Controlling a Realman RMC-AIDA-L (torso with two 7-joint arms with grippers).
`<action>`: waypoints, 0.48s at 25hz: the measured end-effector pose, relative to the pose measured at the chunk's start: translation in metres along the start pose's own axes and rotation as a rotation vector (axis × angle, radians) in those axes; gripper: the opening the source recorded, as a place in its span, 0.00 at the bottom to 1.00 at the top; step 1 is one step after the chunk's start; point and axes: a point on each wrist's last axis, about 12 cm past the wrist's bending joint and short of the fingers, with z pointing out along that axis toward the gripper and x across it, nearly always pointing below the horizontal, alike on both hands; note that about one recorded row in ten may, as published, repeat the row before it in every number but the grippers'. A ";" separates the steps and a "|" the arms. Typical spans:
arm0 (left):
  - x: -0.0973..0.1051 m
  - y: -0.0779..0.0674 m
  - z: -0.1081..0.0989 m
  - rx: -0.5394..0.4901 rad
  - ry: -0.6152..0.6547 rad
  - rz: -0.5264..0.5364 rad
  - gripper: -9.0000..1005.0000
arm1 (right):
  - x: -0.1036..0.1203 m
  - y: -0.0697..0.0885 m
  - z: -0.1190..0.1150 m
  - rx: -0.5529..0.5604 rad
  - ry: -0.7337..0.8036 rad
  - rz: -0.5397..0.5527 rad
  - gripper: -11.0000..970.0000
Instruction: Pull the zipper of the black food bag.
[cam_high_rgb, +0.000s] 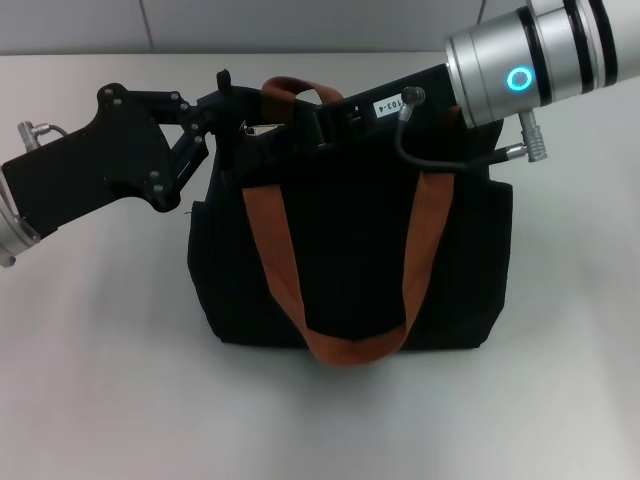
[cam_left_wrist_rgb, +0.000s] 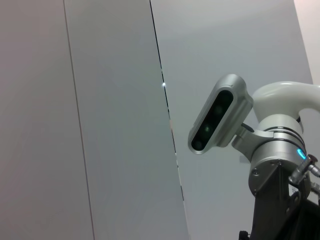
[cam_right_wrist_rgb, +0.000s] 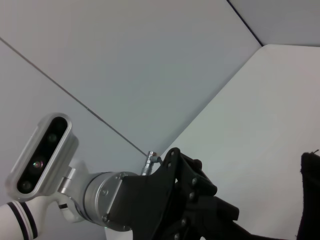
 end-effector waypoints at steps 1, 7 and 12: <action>0.000 0.000 0.000 0.000 0.000 0.000 0.05 | 0.000 0.000 0.000 0.000 0.000 0.000 0.19; -0.001 0.000 -0.004 0.003 0.000 0.002 0.05 | -0.004 0.004 -0.003 -0.001 0.009 -0.030 0.20; -0.002 0.001 -0.005 0.006 -0.001 0.004 0.05 | -0.007 0.006 -0.002 0.000 0.018 -0.046 0.23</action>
